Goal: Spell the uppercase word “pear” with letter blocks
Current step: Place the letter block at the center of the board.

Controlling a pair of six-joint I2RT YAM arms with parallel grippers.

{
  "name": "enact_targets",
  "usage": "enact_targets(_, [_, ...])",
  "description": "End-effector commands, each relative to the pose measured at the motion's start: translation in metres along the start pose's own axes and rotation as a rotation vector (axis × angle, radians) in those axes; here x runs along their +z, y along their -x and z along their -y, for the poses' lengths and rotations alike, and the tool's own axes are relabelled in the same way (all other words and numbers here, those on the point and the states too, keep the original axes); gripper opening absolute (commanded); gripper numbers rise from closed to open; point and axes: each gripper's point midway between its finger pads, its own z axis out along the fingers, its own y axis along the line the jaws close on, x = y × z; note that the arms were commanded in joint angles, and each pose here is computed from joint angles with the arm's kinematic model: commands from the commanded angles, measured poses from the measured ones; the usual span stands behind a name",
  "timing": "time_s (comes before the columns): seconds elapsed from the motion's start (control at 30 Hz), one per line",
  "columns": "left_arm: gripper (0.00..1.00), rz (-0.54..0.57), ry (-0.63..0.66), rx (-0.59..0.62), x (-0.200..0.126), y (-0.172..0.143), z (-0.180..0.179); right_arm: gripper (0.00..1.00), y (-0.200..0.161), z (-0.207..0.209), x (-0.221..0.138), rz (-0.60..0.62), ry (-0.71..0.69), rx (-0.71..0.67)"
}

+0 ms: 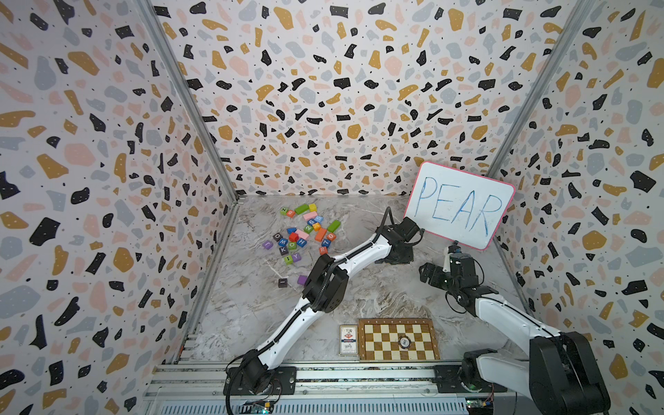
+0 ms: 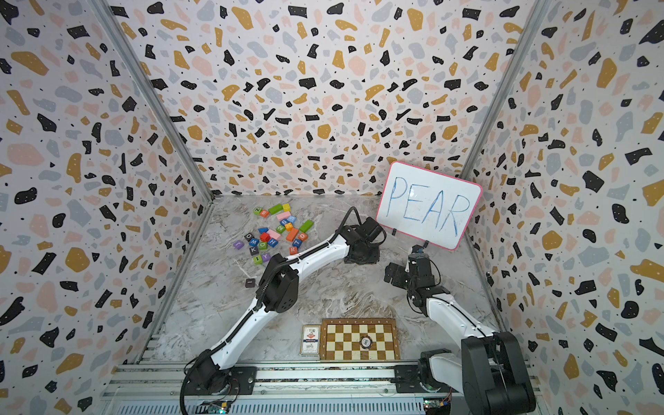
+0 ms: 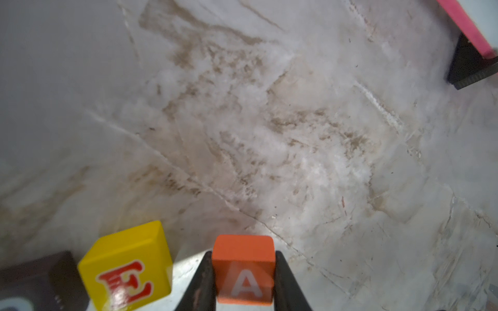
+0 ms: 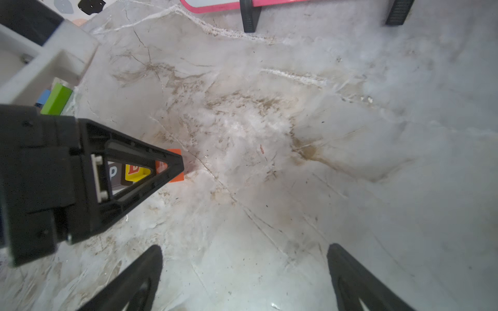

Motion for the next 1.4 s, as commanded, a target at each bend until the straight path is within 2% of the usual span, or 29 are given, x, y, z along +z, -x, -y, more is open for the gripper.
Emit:
enact_targets(0.0, [0.14, 0.058, -0.018, 0.032, -0.009, 0.012, 0.013, 0.97, 0.001, 0.001, 0.0, 0.008, 0.002, 0.013])
enact_targets(0.9, [0.31, 0.083, 0.069, 0.048, 0.008, 0.015, -0.004, 0.97, 0.003, -0.002, 0.001, 0.012, 0.014, 0.013])
enact_targets(1.07, [0.38, 0.09, 0.074, 0.049, 0.007, 0.016, -0.004, 0.97, 0.003, -0.002, 0.001, 0.011, 0.015, 0.013])
enact_targets(1.37, [0.39, 0.105, 0.046, 0.041, -0.002, 0.021, 0.004, 0.97, 0.004, -0.003, 0.0, 0.015, 0.019, 0.012])
